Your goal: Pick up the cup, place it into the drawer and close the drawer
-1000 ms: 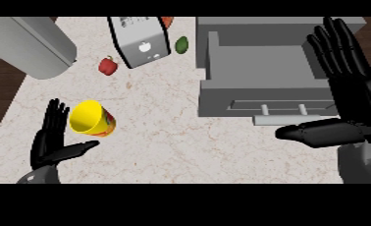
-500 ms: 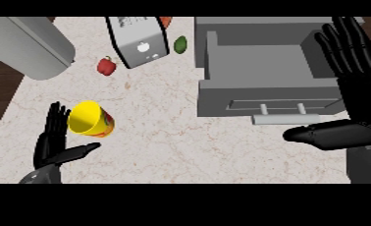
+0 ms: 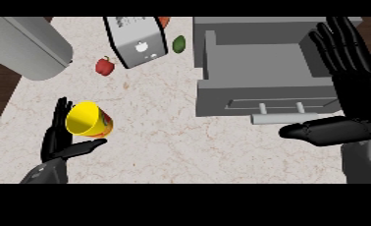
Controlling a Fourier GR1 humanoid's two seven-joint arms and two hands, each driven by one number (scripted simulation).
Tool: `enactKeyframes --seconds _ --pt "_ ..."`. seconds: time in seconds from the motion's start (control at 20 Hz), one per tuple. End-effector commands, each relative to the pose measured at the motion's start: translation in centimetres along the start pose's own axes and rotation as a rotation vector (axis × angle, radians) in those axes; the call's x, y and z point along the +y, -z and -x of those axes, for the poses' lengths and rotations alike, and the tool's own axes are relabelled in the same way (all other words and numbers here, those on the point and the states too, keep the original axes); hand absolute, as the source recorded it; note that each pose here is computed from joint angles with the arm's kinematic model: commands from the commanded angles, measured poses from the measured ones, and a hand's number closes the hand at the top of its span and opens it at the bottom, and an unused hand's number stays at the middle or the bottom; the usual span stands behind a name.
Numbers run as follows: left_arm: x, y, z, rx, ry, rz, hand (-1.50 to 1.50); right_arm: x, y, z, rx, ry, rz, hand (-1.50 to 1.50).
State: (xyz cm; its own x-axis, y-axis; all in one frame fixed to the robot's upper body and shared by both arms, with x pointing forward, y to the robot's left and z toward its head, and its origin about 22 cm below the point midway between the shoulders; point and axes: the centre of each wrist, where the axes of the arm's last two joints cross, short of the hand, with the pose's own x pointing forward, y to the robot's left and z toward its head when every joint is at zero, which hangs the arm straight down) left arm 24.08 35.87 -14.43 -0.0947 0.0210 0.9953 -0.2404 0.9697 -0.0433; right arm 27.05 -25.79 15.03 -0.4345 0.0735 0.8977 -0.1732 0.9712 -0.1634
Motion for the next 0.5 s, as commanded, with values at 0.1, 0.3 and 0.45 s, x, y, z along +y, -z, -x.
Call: enactKeyframes --seconds 0.1,0.3,0.45 --pt "-0.9 1.5 -0.6 -0.054 -0.071 0.048 -1.50 -1.7 1.0 -0.9 0.004 0.002 -0.004 -1.50" --pt "-0.8 0.6 -0.1 -0.071 -0.202 0.119 1.50 -0.9 -0.1 0.0 0.018 -0.001 0.011 -1.50" --pt "-2.1 0.6 0.1 -0.174 -0.141 0.120 1.50 -0.9 0.6 -0.5 0.013 -0.020 -0.006 -1.50"
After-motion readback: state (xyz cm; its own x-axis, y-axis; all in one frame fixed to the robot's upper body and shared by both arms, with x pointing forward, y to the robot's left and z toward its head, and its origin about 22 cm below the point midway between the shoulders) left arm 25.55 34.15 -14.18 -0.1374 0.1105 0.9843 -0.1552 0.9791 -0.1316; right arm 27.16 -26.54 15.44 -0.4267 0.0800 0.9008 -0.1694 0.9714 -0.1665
